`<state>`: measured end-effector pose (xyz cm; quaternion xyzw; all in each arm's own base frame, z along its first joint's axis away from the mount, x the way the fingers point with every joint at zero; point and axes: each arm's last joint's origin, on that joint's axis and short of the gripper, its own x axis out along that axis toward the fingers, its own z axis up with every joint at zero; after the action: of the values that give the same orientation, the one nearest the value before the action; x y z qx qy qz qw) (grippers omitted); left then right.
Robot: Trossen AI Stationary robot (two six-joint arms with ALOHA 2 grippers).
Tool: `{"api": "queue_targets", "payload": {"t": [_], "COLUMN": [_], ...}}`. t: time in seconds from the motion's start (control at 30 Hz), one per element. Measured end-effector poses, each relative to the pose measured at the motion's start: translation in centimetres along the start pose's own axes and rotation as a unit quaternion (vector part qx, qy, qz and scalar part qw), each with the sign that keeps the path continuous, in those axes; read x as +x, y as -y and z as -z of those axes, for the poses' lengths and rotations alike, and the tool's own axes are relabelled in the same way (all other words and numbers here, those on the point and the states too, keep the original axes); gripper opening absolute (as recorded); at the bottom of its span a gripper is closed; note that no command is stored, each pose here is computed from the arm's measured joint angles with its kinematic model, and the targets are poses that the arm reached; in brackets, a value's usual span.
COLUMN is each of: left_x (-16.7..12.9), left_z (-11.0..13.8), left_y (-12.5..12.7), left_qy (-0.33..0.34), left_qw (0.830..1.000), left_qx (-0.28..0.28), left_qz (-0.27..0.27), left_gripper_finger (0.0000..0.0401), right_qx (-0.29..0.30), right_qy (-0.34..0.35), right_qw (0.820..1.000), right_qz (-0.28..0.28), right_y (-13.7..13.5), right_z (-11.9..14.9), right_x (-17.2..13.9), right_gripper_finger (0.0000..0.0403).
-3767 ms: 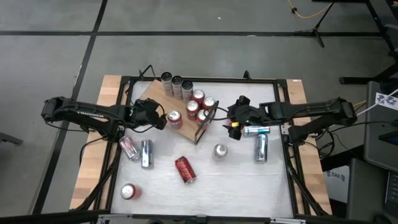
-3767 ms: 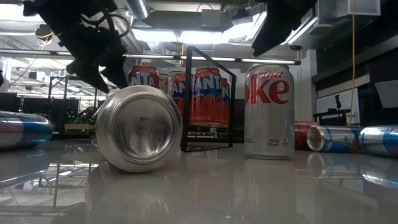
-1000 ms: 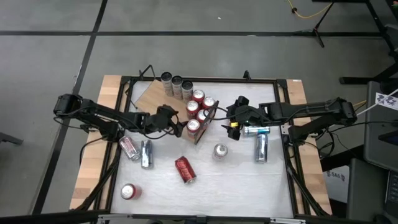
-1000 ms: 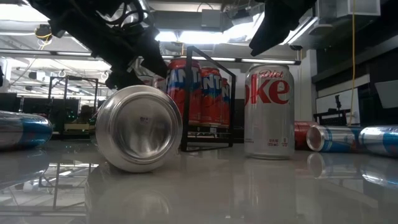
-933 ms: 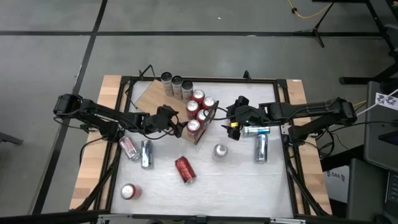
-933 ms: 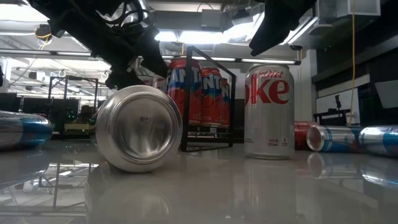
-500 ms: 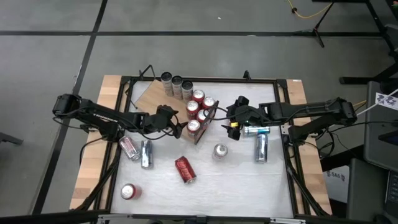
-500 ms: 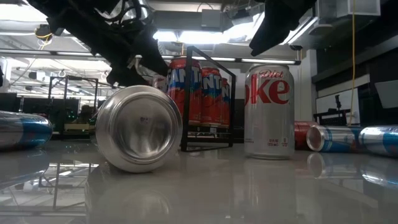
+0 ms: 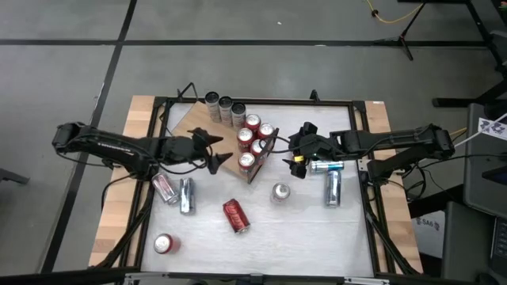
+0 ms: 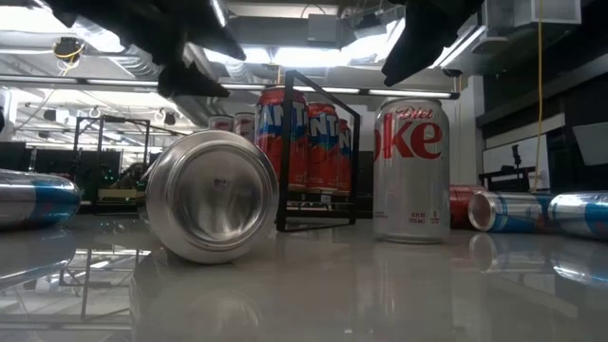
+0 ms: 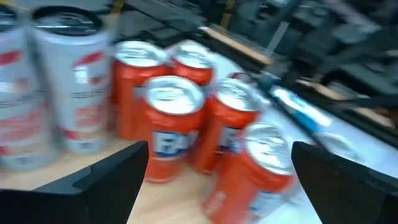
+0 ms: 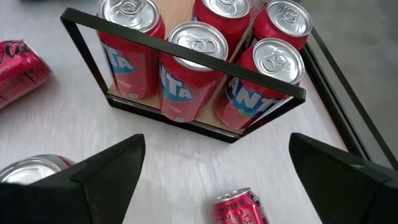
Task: Pick and place cans onto a shelf
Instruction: Put the bottom left blue/white soda can on the shelf
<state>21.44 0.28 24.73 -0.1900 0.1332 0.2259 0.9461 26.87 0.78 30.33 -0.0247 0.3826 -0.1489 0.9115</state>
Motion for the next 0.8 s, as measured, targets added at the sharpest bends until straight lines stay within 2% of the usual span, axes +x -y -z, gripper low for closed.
{"api": "queue_targets", "payload": {"t": [0.2,0.37,0.47,0.6,0.7,0.8], "left_x": [-0.6,-0.7,-0.8,-1.6,-2.8,-4.3], "left_z": [-0.2,-0.2,0.3,0.8,1.0,0.4], "left_y": [0.5,0.5,0.5,0.4,0.1,0.0], "left_qy": [-0.032,-0.045,-0.079,-0.185,-0.276,-0.338], "left_qw": [0.995,0.991,0.986,0.964,0.935,0.903], "left_qx": [-0.012,-0.076,-0.115,-0.183,-0.223,-0.257], "left_qz": [0.092,0.096,0.095,0.055,-0.009,-0.068], "left_gripper_finger": [0.0392,0.0392,0.0392,0.0392,0.0392,0.0392], "right_qx": [0.0,0.0,0.0,0.0,0.0,0.0], "right_qy": [0.0,0.0,0.0,0.0,0.001,0.001], "right_qw": [1.0,1.0,1.0,1.0,1.0,1.0], "right_qz": [0.0,0.0,0.0,0.0,0.0,0.0], "right_y": [0.0,0.0,0.0,0.0,0.0,0.0], "right_z": [0.0,0.0,0.0,0.0,0.0,0.0], "right_x": [0.0,0.0,0.0,0.0,0.0,0.0], "right_gripper_finger": [0.039,0.039,0.039,0.039,0.039,0.039]}}
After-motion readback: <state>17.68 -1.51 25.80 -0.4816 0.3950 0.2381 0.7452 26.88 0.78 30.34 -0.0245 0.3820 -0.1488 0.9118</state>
